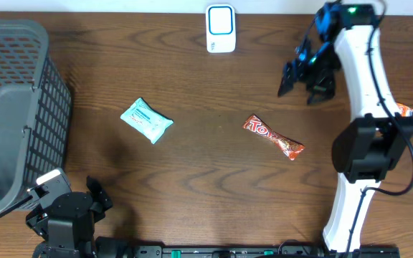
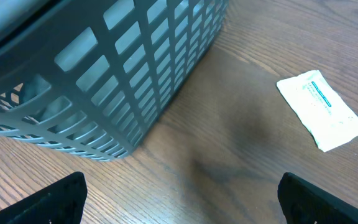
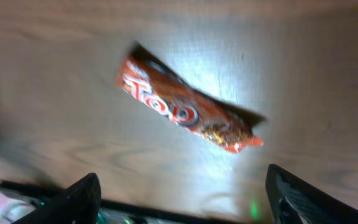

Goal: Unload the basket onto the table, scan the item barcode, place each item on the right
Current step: 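Carry the orange pack to the right table edge and release it, then move the right gripper to the red TOP bar and grasp it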

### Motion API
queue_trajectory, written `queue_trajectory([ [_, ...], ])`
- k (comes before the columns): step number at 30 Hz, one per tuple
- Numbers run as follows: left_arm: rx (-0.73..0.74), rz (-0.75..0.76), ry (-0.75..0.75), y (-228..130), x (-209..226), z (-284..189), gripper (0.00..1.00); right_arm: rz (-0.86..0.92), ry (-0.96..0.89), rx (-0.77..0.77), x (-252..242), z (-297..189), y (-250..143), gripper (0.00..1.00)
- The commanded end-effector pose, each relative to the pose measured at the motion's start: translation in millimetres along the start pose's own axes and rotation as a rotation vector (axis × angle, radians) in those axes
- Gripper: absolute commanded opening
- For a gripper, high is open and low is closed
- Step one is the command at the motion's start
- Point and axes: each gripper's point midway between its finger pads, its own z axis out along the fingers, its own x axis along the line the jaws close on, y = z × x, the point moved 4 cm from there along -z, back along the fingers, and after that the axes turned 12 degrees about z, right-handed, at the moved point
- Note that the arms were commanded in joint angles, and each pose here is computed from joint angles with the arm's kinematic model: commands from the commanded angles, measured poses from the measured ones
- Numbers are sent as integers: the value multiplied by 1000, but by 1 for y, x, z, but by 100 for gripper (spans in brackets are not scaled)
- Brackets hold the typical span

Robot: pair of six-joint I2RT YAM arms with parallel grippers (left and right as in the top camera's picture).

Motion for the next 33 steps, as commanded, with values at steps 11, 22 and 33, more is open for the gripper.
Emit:
queue_trajectory([
  [11, 0, -8, 10, 0, 2, 0, 98, -232, -629, -195, 43, 66, -38, 94],
  [22, 0, -7, 10, 0, 2, 0, 98, -347, -711, -269, 51, 130, -43, 66],
  [33, 0, -8, 10, 0, 2, 0, 98, -400, -761, -301, 47, 158, -50, 59],
])
